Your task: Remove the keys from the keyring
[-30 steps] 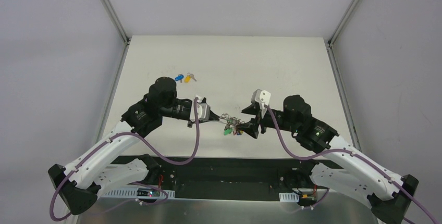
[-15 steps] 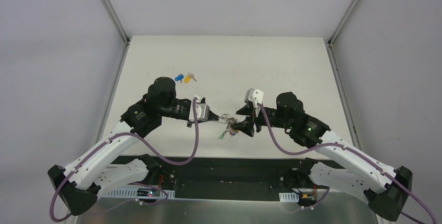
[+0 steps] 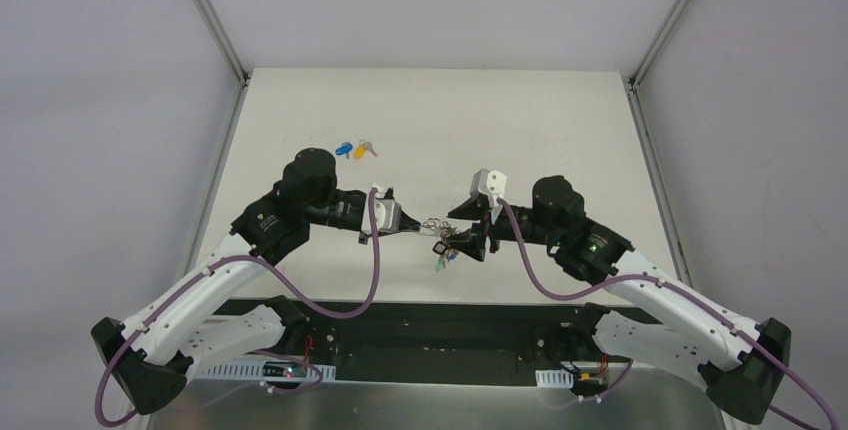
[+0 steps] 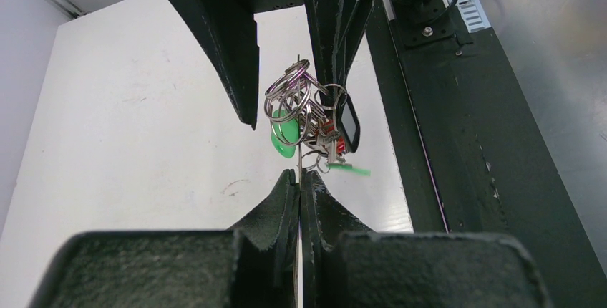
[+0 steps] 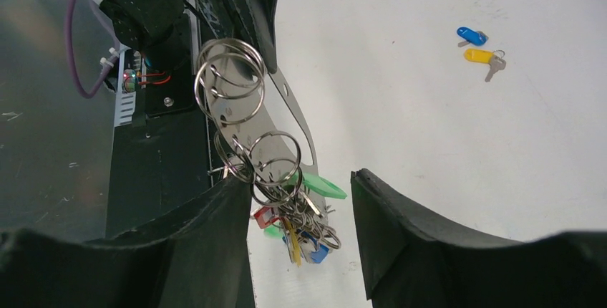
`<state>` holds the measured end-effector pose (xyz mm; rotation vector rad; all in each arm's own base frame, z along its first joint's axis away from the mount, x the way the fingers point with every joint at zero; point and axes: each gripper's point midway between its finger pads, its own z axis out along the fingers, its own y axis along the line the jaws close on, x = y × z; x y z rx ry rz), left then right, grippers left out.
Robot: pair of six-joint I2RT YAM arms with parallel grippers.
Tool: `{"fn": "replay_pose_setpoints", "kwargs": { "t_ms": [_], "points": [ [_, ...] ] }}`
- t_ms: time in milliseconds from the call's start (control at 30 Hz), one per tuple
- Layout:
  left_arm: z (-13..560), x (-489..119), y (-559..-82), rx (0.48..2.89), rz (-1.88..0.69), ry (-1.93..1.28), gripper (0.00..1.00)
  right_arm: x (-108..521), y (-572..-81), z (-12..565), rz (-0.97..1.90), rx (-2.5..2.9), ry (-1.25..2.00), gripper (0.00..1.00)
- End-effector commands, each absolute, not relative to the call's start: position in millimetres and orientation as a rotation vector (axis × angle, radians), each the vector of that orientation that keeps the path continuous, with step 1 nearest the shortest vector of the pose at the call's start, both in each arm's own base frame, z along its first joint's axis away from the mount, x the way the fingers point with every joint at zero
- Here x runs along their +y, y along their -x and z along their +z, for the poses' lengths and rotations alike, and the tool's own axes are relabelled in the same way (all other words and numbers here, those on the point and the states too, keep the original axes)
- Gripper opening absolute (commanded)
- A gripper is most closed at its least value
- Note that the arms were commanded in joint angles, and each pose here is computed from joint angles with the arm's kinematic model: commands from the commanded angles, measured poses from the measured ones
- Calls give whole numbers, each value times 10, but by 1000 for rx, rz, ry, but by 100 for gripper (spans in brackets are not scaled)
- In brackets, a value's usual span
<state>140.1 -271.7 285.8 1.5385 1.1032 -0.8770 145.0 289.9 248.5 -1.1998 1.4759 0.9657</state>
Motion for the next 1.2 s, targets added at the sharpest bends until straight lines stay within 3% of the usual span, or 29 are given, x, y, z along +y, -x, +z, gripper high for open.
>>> {"fn": "replay_pose_setpoints", "kwargs": {
  "t_ms": [0, 300, 400, 533, 700, 967, 1167],
  "points": [
    [3020, -2759, -1373, 998, -874, -1539, 0, 3021, -1440, 2948, 1010, 1322, 1171, 58],
    [3052, -2755, -1368, 982, -868, -1532, 0, 3164, -1407, 2891, 1058, 1325, 1202, 49],
    [3069, -2754, -1362, 970, -866, -1524, 0, 3191, -1399, 2876, 1067, 1327, 1213, 35],
    [3072, -2752, -1395, 975, -851, -1502, 0, 3184, -1380, 2904, 1071, 1313, 1215, 1],
    [3081, -2769, -1520, 1041, -834, -1438, 0, 3101, -1418, 2981, 1008, 1287, 1195, 0],
    [3109, -2766, -1724, 1181, -817, -1302, 37, 2744, -2011, 3134, 486, 1301, 1205, 0],
    [3164, -2756, -1780, 1270, -856, -1190, 46, 2620, -2374, 3542, 69, 1056, 1347, 0]
  ]
}}
